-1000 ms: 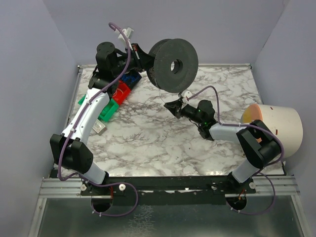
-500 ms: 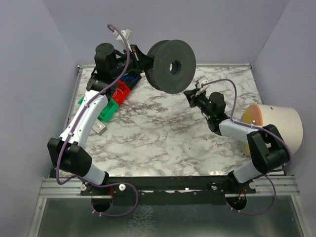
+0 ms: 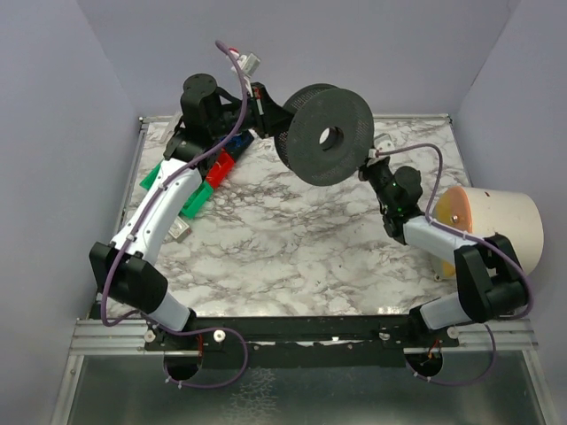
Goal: Wrap the cables
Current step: Wrap the cable around the cable reel.
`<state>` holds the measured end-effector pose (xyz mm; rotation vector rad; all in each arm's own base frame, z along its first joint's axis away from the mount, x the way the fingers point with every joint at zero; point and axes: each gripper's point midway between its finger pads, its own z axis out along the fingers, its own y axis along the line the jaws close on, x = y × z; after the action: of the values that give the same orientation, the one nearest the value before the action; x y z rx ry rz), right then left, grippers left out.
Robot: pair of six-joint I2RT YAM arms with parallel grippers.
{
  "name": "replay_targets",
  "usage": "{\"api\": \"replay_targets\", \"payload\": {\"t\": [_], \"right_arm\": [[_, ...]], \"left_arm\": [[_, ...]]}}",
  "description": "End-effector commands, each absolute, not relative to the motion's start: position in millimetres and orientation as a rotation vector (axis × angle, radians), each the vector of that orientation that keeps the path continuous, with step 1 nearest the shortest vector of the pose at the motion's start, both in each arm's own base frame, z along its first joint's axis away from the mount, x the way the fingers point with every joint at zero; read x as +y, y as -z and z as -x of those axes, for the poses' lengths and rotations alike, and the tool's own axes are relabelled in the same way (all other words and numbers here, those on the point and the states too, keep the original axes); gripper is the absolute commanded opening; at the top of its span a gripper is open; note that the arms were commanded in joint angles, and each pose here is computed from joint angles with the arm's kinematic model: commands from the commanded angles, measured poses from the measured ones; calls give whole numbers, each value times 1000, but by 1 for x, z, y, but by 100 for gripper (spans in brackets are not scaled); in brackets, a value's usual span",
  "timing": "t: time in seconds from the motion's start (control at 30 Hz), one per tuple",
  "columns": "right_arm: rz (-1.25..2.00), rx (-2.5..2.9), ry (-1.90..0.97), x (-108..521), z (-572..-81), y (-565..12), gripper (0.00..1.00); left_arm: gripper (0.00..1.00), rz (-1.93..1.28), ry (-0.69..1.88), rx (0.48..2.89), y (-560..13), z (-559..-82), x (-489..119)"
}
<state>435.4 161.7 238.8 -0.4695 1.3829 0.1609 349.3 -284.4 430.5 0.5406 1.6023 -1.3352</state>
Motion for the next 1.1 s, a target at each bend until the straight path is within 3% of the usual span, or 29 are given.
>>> {"api": "replay_targets", "payload": {"t": [0.0, 0.3, 0.7, 0.97, 1.07], "right_arm": [[502, 1178, -92, 149, -420, -269, 0], [757, 1090, -365, 185, -386, -245, 1], [801, 1008, -511, 201, -365, -246, 24], [611, 1063, -436, 179, -389, -251, 25], [497, 1093, -377, 162, -402, -257, 21]], "left_arm": [[0, -784, 1444, 1422, -477, -305, -306], [0, -783, 1488, 1322, -508, -309, -320], [0, -765, 1548, 1374, -479, -309, -344], [0, -787, 1589, 1401, -462, -303, -362], [0, -804, 1604, 1404, -459, -299, -369]]}}
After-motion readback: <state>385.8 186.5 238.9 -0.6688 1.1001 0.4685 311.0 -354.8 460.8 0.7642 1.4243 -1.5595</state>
